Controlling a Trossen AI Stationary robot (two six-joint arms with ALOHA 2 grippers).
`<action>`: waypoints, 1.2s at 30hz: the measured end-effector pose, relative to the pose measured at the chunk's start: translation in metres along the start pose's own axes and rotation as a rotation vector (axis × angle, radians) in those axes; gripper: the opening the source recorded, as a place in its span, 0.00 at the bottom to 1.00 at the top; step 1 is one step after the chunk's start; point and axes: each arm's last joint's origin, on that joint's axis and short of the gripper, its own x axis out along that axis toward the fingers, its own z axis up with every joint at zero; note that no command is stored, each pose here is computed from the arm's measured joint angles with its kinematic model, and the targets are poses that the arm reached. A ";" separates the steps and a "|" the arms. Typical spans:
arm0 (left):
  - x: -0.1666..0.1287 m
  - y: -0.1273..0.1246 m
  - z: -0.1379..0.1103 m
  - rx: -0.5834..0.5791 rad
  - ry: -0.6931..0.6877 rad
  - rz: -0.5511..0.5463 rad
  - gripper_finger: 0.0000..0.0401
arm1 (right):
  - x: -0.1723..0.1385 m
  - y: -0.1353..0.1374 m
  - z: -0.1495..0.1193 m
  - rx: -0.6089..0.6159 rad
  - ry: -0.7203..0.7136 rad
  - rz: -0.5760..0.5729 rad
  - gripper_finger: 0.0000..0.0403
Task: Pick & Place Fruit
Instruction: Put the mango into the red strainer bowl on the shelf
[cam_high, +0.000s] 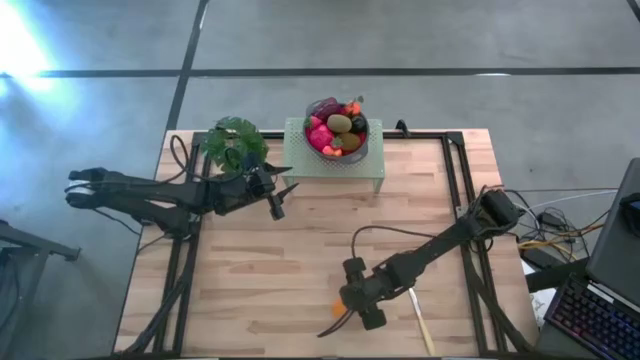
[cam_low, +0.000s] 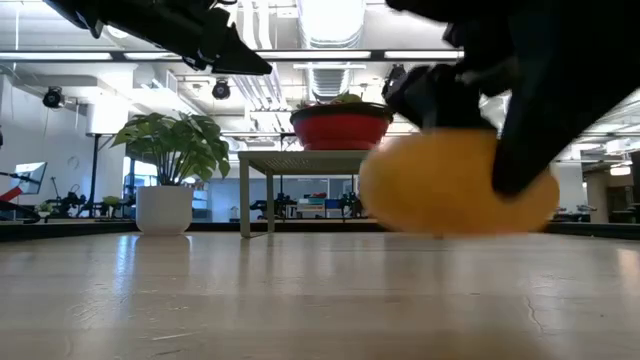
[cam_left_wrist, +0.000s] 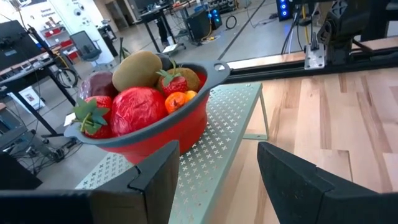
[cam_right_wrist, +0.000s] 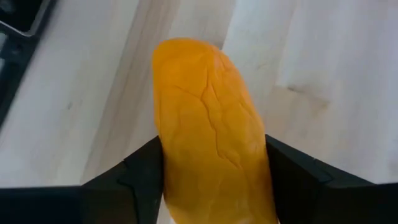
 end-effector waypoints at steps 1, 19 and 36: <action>0.000 0.000 0.000 0.001 0.002 -0.001 0.55 | -0.005 0.000 0.001 -0.001 -0.002 -0.003 0.54; 0.000 0.000 -0.002 0.008 0.015 -0.003 0.55 | -0.140 -0.083 0.016 0.084 -0.238 -0.271 0.56; 0.000 -0.001 -0.002 0.011 0.021 -0.005 0.55 | -0.240 -0.216 -0.010 0.424 -0.535 -0.625 0.57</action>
